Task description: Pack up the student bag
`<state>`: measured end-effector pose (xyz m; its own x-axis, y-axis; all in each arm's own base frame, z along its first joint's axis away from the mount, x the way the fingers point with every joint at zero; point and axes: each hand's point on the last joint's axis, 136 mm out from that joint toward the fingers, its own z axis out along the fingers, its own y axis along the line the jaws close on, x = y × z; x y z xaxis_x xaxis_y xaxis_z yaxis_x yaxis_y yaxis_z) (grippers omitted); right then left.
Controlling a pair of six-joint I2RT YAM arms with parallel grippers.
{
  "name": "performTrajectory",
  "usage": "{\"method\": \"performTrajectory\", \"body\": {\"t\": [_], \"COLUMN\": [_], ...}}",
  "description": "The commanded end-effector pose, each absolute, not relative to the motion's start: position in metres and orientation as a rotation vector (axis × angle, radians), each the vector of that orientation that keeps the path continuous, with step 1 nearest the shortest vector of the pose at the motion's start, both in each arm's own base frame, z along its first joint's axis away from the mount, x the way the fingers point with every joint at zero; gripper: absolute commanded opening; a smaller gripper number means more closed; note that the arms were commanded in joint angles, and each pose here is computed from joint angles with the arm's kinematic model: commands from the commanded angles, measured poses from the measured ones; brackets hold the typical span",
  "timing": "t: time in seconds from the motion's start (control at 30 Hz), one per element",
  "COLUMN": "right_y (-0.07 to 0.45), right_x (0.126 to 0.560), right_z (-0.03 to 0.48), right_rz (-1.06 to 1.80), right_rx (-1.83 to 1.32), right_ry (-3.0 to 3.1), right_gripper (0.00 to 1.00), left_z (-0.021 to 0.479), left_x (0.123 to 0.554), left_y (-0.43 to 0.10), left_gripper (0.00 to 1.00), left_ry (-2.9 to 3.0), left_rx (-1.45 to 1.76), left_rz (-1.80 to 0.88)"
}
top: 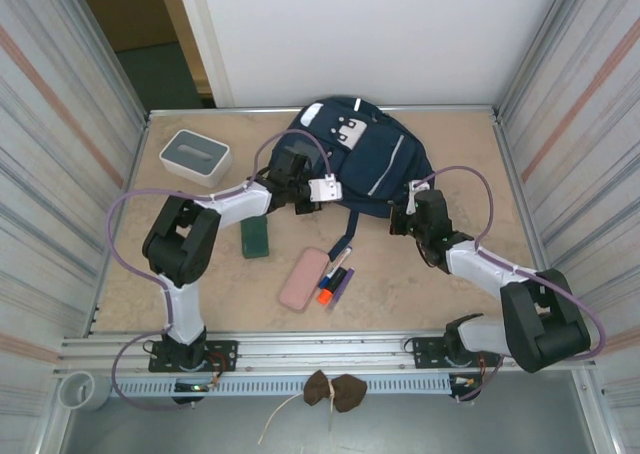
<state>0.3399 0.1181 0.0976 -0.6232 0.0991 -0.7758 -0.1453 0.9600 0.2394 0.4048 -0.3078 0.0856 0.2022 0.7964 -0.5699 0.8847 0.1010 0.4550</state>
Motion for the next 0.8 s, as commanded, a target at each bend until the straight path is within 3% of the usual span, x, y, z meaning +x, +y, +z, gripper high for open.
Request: {"method": "performTrajectory", "body": {"t": [0.0,0.07,0.2,0.33,0.6,0.77], "right_y": [0.105,0.114,0.136,0.147,0.160,0.166], "right_x": [0.340,0.338,0.333,0.331,0.328,0.324], "right_z": [0.113,0.122,0.133,0.140,0.163,0.171], "right_rz": [0.309,0.379,0.514,0.571,0.665,0.704], "right_rx": [0.029,0.004,-0.041,-0.046,-0.028,-0.025], "right_ry": [2.196,2.178,2.164,2.158,2.111,2.090], "right_gripper": [0.00,0.00,0.00,0.00,0.00,0.00], "left_z": [0.105,0.103,0.118,0.133,0.131,0.126], "left_x": [0.425,0.425,0.411,0.390,0.354,0.353], "left_y": [-0.283,-0.282,-0.299,-0.324,-0.386,-0.410], "left_gripper": [0.00,0.04,0.37,0.54,0.59,0.53], "left_ry": [1.599,1.603,1.584,1.503,1.370,1.336], "left_rx": [1.628,1.631,1.625,1.649,1.746,1.757], "left_rz": [-0.033,-0.035,-0.140,-0.178,-0.267,-0.291]}}
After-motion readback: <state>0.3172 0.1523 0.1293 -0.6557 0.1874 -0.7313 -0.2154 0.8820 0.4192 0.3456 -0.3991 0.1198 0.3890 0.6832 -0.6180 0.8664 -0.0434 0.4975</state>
